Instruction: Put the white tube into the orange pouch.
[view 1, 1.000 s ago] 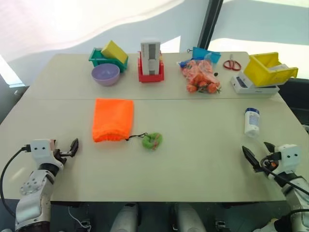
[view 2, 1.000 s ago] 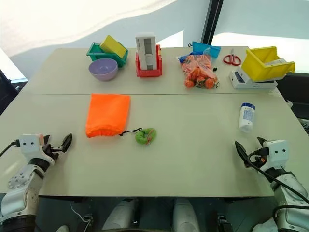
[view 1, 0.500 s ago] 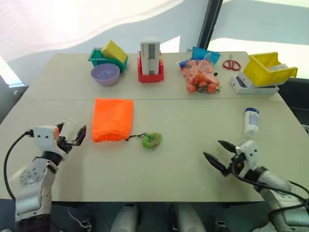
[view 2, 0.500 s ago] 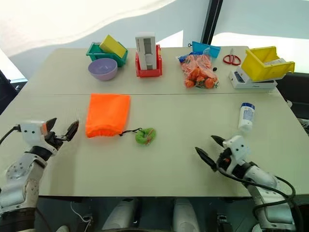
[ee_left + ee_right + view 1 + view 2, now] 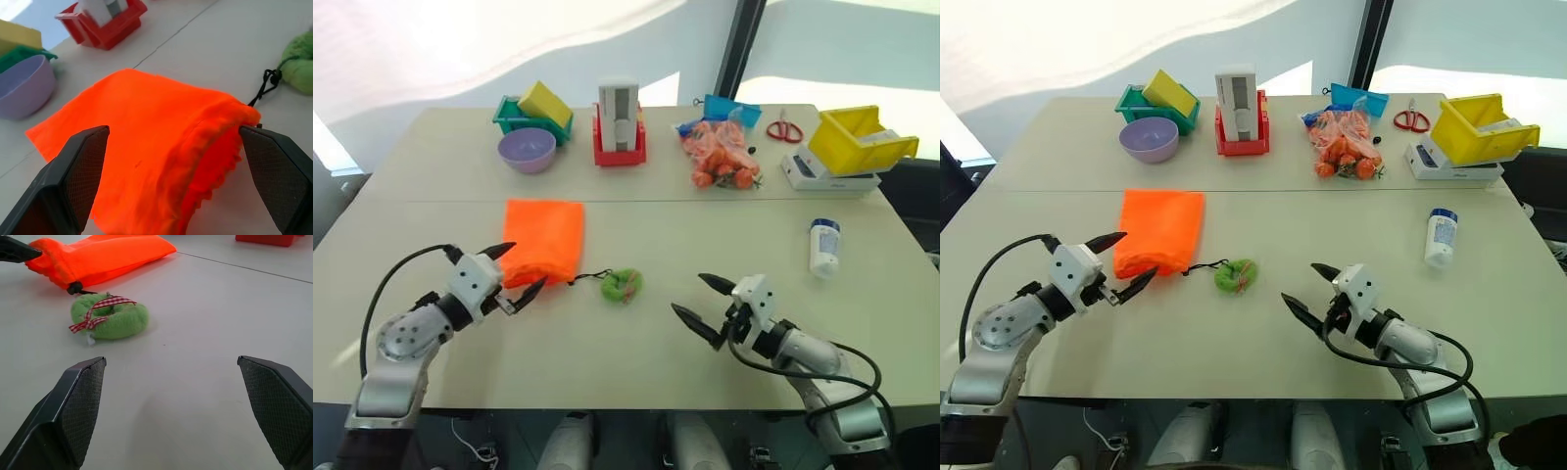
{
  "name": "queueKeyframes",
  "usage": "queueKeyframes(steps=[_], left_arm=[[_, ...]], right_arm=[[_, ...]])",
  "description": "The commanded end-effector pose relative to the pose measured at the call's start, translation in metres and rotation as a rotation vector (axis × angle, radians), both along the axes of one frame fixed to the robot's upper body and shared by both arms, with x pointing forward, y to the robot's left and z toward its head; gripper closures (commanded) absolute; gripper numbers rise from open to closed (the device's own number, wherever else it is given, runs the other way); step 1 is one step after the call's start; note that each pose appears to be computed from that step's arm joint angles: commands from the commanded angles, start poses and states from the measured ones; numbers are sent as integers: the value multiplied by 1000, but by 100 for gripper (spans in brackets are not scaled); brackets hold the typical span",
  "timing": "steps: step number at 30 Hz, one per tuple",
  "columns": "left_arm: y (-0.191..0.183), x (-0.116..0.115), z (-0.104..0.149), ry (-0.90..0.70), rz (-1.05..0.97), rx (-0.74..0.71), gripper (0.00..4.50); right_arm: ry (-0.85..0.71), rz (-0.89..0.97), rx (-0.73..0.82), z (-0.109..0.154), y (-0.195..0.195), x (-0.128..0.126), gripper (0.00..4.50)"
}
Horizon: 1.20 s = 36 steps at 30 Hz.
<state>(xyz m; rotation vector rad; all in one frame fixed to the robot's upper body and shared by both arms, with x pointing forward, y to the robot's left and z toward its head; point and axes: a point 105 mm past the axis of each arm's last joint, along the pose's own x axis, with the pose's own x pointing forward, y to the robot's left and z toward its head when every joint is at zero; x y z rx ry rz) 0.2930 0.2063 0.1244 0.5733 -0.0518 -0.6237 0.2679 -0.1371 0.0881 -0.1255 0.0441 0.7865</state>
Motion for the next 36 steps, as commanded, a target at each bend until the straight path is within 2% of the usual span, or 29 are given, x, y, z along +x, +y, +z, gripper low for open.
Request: queueKeyframes(steps=[1, 3, 5, 6, 12, 13, 16, 20, 23, 27, 36], left_arm=[[7, 4, -5, -16, 16, 113, 0], [12, 8, -7, -9, 49, 116, 0], [19, 11, -12, 0, 80, 153, 51], [21, 12, -12, -7, 92, 156, 90], [19, 14, -5, -37, 103, 78, 407], [17, 13, -4, -41, 95, 67, 449], [11, 10, -4, -34, 75, 25, 449], [1, 8, 2, -9, 63, -88, 449], [-9, 7, 10, 7, 35, -178, 449], [-19, 5, 17, 51, -1, -253, 449], [-36, -5, 30, 200, -79, -406, 449]], right_arm=[[-43, 3, 2, 7, 1, 0, 4], [-45, 1, -2, 7, 0, 1, 4], [-49, -5, -6, 7, -1, 1, 0], [-51, -10, -10, 7, -3, 1, 0], [-70, -59, -28, 9, -14, 5, 0], [-79, -79, -29, 10, -18, 7, 0], [-121, -172, -33, 19, -35, 16, 0], [-234, -421, -13, 45, -80, 35, 0], [-275, -597, -43, 54, -115, 44, 0], [-262, -768, -110, 47, -151, 51, 0], [-202, -923, -102, 28, -186, 50, 0]])
